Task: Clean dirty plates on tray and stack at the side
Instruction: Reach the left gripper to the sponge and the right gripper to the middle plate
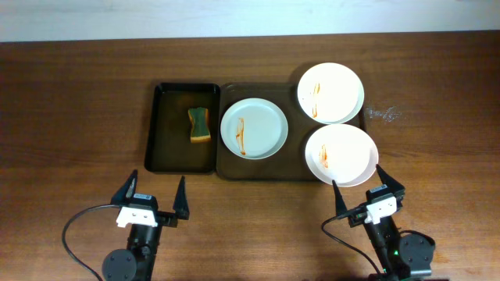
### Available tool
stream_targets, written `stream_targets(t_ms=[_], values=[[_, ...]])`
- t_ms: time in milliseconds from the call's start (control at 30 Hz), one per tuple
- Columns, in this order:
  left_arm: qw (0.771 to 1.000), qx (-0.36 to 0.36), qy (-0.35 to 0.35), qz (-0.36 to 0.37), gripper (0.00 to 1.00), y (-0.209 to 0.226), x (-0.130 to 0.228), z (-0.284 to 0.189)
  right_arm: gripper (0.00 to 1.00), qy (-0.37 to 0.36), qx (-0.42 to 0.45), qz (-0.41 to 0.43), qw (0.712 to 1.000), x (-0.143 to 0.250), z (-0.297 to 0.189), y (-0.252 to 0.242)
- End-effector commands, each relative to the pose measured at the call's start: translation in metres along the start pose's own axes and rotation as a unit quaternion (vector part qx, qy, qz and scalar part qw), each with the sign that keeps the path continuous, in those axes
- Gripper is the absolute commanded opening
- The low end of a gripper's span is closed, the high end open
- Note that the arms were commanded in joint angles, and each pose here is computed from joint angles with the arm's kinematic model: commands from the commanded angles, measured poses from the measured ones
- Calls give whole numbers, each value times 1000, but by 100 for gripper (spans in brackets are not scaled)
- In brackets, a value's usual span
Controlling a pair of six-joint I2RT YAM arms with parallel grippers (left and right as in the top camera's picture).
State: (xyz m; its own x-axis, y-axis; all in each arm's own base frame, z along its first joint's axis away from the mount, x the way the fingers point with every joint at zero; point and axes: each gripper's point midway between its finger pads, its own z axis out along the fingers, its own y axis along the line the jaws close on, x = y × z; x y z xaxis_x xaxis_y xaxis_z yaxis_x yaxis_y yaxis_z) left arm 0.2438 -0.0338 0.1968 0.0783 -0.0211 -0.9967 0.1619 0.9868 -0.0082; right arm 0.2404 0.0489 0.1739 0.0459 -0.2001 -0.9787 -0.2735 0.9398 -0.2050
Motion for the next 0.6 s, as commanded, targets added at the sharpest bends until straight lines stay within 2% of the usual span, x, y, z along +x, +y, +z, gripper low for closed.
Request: stream_targets(t_ms=[0, 100, 200, 233, 300, 433, 567], values=[[1000, 24, 9, 3, 100, -8, -2, 3, 98, -24, 2, -4, 1000, -18, -2, -2], [1000, 24, 12, 3, 100, -7, -23, 10, 98, -51, -1, -12, 999, -47, -8, -3], [999, 15, 31, 1, 100, -3, -74, 40, 98, -73, -4, -18, 997, -87, -15, -7], [999, 18, 33, 1, 100, -3, -80, 45, 98, -75, -11, -18, 997, -93, -15, -6], [997, 55, 48, -2, 100, -14, -107, 70, 98, -70, -28, -17, 997, -112, -11, -6], [989, 71, 127, -16, 100, -16, -130, 114, 98, 24, -87, 17, 996, -132, 16, -4], [977, 75, 199, -29, 100, -15, -134, 152, 98, 140, -148, 67, 977, -150, 56, -6]])
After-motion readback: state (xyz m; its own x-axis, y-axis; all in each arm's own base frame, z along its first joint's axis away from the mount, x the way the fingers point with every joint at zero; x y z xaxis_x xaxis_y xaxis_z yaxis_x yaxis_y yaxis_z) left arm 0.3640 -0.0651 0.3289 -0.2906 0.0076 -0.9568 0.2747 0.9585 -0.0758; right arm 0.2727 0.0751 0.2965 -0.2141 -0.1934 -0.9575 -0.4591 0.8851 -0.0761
